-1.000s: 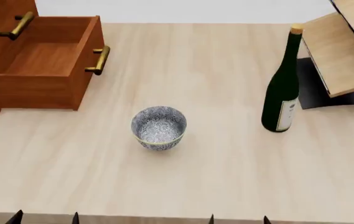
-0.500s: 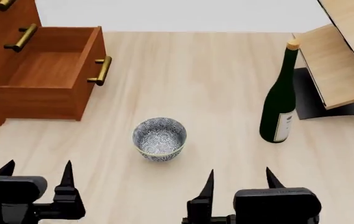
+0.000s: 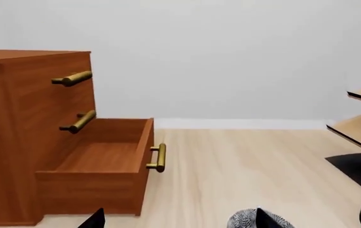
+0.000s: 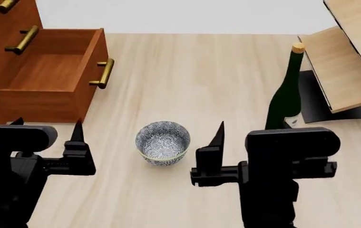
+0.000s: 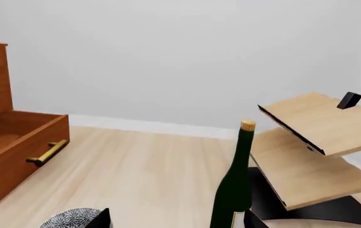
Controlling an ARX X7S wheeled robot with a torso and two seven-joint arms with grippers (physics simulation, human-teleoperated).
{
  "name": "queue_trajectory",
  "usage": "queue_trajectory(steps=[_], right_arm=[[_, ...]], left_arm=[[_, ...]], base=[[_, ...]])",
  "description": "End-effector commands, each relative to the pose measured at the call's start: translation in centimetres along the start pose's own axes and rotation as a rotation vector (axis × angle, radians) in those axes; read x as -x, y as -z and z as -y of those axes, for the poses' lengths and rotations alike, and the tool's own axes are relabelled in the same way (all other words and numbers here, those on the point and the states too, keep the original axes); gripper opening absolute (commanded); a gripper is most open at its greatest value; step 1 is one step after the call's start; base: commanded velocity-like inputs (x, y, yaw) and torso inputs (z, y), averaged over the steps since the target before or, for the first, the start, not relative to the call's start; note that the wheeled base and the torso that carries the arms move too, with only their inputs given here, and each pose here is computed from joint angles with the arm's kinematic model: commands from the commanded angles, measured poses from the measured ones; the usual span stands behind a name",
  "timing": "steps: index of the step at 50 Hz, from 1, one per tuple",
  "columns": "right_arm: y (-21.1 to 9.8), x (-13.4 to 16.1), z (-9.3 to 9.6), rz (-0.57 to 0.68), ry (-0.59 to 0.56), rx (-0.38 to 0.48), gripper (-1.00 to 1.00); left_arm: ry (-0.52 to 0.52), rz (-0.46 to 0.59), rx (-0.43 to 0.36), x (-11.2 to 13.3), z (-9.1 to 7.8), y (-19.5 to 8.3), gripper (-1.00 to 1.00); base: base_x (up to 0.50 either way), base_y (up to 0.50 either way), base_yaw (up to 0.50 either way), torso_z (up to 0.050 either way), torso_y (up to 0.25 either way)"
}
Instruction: Close the bottom drawer of the cabinet and open the top drawer.
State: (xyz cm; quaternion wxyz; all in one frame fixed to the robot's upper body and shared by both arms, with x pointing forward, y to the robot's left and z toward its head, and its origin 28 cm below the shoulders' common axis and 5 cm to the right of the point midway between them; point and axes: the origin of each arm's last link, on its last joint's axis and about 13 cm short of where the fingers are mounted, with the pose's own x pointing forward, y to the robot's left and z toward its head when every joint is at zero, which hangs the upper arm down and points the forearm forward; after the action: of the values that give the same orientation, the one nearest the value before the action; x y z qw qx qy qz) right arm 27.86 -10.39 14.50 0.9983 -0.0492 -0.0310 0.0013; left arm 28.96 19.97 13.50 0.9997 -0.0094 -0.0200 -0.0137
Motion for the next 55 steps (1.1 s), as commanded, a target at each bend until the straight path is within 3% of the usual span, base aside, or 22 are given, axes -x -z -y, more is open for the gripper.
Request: queue_trajectory(steps=[1, 4, 5, 7, 8, 9, 10, 16, 19, 23, 25, 26, 28, 30, 31, 32, 33, 36, 39, 44, 55], right_arm=[[-0.3, -0.7, 0.1, 0.000, 0.007, -0.005, 1.00], [-0.3, -0.7, 0.1, 0.000, 0.007, -0.005, 1.00], [-0.2, -0.7, 0.1, -0.004, 0.010, -0.005, 1.00], [-0.3, -0.6, 0.1, -0.004, 0.000, -0.022, 1.00], [-0.3, -0.6, 0.1, -0.004, 0.003, -0.019, 1.00], [-0.3, -0.7, 0.0, 0.007, 0.015, 0.015, 1.00], [-0.3, -0.6, -0.1, 0.015, 0.017, 0.039, 1.00], [-0.7, -0.1, -0.2, 0.016, 0.006, 0.040, 1.00], [-0.9, 0.3, -0.2, 0.018, 0.013, 0.031, 1.00], [-0.9, 0.6, -0.1, 0.013, 0.023, 0.030, 1.00], [-0.8, 0.8, -0.2, -0.002, 0.034, 0.041, 1.00], [-0.9, 0.9, -0.1, -0.001, 0.040, 0.037, 1.00], [-0.9, 1.0, -0.1, 0.008, 0.041, 0.031, 1.00], [-0.9, 1.1, 0.0, 0.008, 0.044, 0.018, 1.00], [-0.9, 1.1, 0.0, 0.008, 0.045, 0.018, 1.00], [-0.9, 1.1, 0.0, 0.004, 0.052, 0.023, 1.00], [-0.9, 1.2, 0.0, -0.003, 0.058, 0.023, 1.00], [-1.1, 1.3, 0.1, 0.002, 0.056, 0.011, 1.00], [-1.4, 1.3, 0.1, 0.017, 0.055, 0.008, 1.00], [-1.6, 1.1, 0.2, 0.033, 0.052, 0.002, 1.00], [-1.7, 0.9, 0.0, 0.061, 0.040, 0.043, 1.00]], left_arm=[[-0.002, 0.000, 0.003, -1.1, 0.3, 0.0, 1.00], [-0.002, 0.000, 0.003, -1.1, 0.3, 0.0, 1.00], [-0.055, -0.043, 0.017, -1.1, 0.1, 0.1, 1.00], [-0.020, 0.125, 0.033, -0.3, -0.5, -3.1, 1.00], [-0.130, 0.066, 0.039, -0.3, -0.8, -1.3, 1.00], [-0.122, 0.024, 0.119, -0.4, -1.3, -2.7, 1.00], [-0.099, 0.054, 0.143, -0.1, -1.6, -2.3, 1.00], [-0.335, 0.145, 0.263, -0.1, -5.7, -3.5, 1.00], [-0.401, 0.220, 0.326, 0.1, -7.4, -3.9, 1.00], [-0.459, 0.398, 0.456, 1.4, -9.3, -3.4, 1.00], [-0.556, 0.506, 0.513, 2.3, -10.3, -3.7, 1.00], [-0.665, 0.588, 0.573, 3.1, -10.9, -4.8, 1.00], [-0.723, 0.741, 0.675, 4.7, -11.5, -5.0, 1.00], [-0.803, 0.897, 0.599, 6.4, -11.8, -4.3, 1.00], [-0.768, 0.942, 0.616, 6.8, -11.8, -4.3, 1.00], [-0.814, 0.965, 0.641, 7.3, -12.1, -4.0, 1.00], [-0.772, 1.010, 0.695, 7.7, -12.2, -4.0, 1.00], [-0.729, 1.052, 0.751, 8.0, -12.3, -4.1, 1.00], [-0.740, 1.062, 0.811, 8.2, -12.6, -4.1, 1.00], [-0.761, 1.079, 0.819, 8.3, -12.7, -4.2, 1.00], [-0.785, 1.059, 0.758, 8.1, -12.5, -4.6, 1.00]], base=[[0.00, 0.00, 0.00, 0.050, 0.000], [0.00, 0.00, 0.00, 0.050, 0.000], [0.00, 0.00, 0.00, 0.050, 0.000], [0.00, 0.00, 0.00, 0.000, 0.000], [0.00, 0.00, 0.00, 0.000, 0.000], [0.00, 0.00, 0.00, 0.000, 0.000], [0.00, 0.00, 0.00, 0.000, 0.000], [0.00, 0.00, 0.00, 0.000, 0.000], [0.00, 0.00, 0.00, 0.000, 0.000], [0.00, 0.00, 0.00, 0.000, 0.000], [0.00, 0.00, 0.00, 0.000, 0.000], [0.00, 0.00, 0.00, 0.000, 0.000], [0.00, 0.00, 0.00, 0.000, 0.000], [0.00, 0.00, 0.00, 0.000, 0.000], [0.00, 0.00, 0.00, 0.000, 0.000], [0.00, 0.00, 0.00, 0.000, 0.000], [0.00, 0.00, 0.00, 0.000, 0.000], [0.00, 0.00, 0.00, 0.000, 0.000], [0.00, 0.00, 0.00, 0.000, 0.000], [0.00, 0.00, 0.00, 0.000, 0.000], [0.02, 0.01, 0.00, 0.000, 0.000]])
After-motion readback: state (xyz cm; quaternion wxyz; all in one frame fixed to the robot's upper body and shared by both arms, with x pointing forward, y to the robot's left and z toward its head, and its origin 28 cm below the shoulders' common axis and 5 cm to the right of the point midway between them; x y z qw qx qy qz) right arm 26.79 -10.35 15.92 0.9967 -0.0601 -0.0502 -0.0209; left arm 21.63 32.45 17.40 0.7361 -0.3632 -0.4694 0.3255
